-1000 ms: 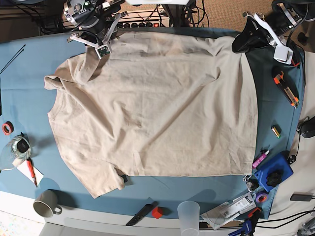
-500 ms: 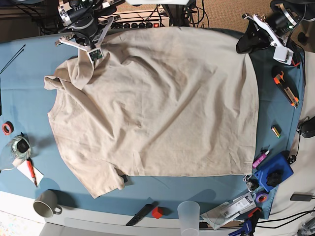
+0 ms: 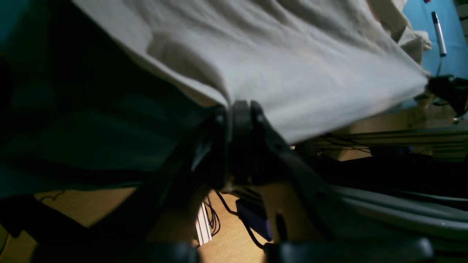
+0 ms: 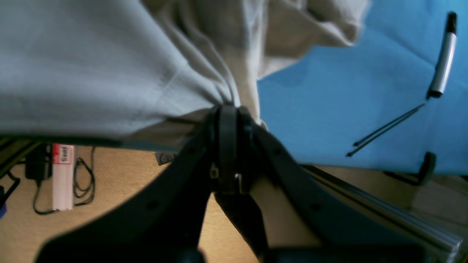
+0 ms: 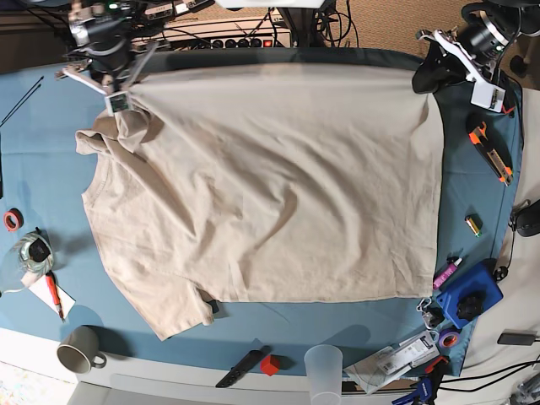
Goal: Fold the T-shirt properly
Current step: 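Grasp the shirt side edges with both grippers and lift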
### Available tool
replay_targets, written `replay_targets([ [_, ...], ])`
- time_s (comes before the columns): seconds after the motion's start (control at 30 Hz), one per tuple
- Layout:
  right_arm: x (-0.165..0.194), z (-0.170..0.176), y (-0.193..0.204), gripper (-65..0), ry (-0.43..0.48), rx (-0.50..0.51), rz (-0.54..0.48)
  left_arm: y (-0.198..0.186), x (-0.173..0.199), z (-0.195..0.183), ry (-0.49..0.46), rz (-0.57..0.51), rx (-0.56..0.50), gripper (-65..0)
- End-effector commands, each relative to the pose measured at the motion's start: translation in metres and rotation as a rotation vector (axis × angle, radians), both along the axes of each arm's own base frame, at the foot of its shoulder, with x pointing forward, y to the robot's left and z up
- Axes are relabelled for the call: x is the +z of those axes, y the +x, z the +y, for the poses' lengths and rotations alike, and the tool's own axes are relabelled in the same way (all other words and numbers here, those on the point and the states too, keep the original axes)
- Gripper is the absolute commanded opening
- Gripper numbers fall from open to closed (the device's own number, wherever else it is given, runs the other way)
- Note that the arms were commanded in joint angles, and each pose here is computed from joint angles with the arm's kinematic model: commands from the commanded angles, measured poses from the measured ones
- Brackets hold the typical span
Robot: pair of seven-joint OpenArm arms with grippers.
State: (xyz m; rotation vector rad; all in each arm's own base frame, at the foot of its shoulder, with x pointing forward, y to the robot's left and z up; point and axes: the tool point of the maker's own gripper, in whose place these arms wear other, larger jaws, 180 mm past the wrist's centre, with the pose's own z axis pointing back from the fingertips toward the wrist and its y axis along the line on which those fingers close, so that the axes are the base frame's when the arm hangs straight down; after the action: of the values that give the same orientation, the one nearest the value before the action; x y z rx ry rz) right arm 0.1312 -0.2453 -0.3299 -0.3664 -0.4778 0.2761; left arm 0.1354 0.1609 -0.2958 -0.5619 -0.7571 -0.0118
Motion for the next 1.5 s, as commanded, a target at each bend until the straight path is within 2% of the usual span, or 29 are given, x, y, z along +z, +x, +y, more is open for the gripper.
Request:
replay_targets([
  [0.0, 0.011, -0.013, 0.002, -65.0, -0.038, -0.014, -0.032, 0.002, 0.007, 0.001, 0.004, -0.03, -0.001, -65.0],
  [0.2, 0.013, -0.009, 0.0, -65.0, 0.078, 0.012, -0.033, 0.002, 0.006, 0.002, 0.013, -0.025, 0.0, -65.0],
  [0.43, 0.017, -0.008, 0.005, -65.0, 0.081, 0.032, -0.059, -0.005, -0.013, 0.02, 0.16, 0.043, 0.01, -65.0],
  [0.5, 0.021, -0.01, 0.01, -65.0, 0.068, 0.054, -0.076, -0.008, -0.022, 0.034, 0.215, 0.099, 0.066, -65.0],
  [0.63, -0.009, -0.033, 0.0, -65.0, 0.066, 0.03, 0.014, -0.016, -0.037, 0.062, 0.327, 0.196, 0.175, -65.0],
  [0.73, -0.018, -0.044, 0.0, -65.0, 0.058, 0.018, 0.044, -0.016, -0.037, 0.063, 0.331, 0.202, 0.184, -65.0],
  [0.83, -0.015, -0.045, 0.006, -65.0, 0.056, 0.021, 0.031, -0.016, -0.037, 0.063, 0.33, 0.202, 0.185, -65.0],
  [1.0, -0.016, -0.027, 0.012, -65.0, 0.157, 0.058, 0.012, -0.015, -0.036, 0.062, 0.322, 0.196, 0.184, -65.0],
  [1.1, -0.014, -0.03, 0.014, -65.0, 0.142, 0.052, 0.004, -0.014, -0.035, 0.06, 0.305, 0.188, 0.184, -65.0],
  [1.33, 0.021, -0.073, 0.035, -65.0, 0.076, -0.042, -0.133, -0.014, -0.035, 0.06, 0.306, 0.187, 0.184, -65.0],
  [1.47, 0.036, -0.077, 0.041, -65.0, 0.149, -0.049, -0.174, -0.014, -0.035, 0.06, 0.306, 0.186, 0.184, -65.0],
])
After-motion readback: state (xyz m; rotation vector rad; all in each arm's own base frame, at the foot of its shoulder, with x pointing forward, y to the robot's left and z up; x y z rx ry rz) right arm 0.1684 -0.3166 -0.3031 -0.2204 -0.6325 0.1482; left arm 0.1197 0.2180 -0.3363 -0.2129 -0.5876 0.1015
